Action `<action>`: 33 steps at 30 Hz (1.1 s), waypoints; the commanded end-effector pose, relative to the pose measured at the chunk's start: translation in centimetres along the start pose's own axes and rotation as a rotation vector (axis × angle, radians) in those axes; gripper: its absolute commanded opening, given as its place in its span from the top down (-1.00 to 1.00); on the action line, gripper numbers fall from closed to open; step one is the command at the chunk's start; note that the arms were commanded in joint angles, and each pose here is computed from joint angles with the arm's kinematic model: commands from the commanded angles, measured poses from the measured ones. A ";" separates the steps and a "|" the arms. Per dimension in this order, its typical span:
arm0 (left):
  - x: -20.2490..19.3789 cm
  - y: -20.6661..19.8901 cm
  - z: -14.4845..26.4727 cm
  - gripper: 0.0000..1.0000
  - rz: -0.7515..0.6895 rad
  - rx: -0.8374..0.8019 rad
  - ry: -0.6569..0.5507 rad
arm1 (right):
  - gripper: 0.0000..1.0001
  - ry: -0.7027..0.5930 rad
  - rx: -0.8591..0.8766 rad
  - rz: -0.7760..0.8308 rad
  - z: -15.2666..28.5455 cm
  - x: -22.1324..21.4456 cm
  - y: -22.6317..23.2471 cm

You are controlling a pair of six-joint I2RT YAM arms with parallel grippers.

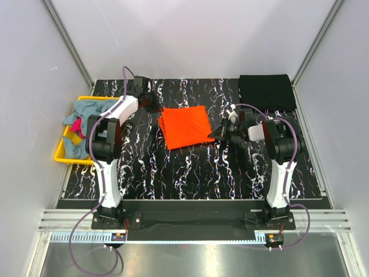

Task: Fold and stack the t-shirts
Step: Fold the tshirt

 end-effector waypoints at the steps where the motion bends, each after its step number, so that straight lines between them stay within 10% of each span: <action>1: 3.1 0.0 3.4 1.00 -0.027 0.045 -0.123 | 1.00 -0.021 0.043 0.021 -0.4 -0.3 0.9; 14: 2.1 4.2 -1.6 0.96 0.012 0.098 -0.045 | 0.71 -0.051 0.016 -0.011 0.0 -0.9 2.6; 20: 3.9 3.6 2.6 0.30 0.012 0.173 -0.123 | 0.33 -0.058 -0.050 -0.066 0.8 -2.3 3.0; 33: -8.5 -3.5 6.2 0.26 -0.125 0.004 0.047 | 0.92 -0.063 -0.126 -0.058 1.1 -6.0 1.3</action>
Point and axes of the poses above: each gripper's point midway between its finger pads, its own z axis back along the fingers, its own y axis along the line the jaws close on, x = y × z, the point moved 6 cm from there along z, back along the fingers, and after that the axes turned 12 degrees about -z, right-handed, at the moved point
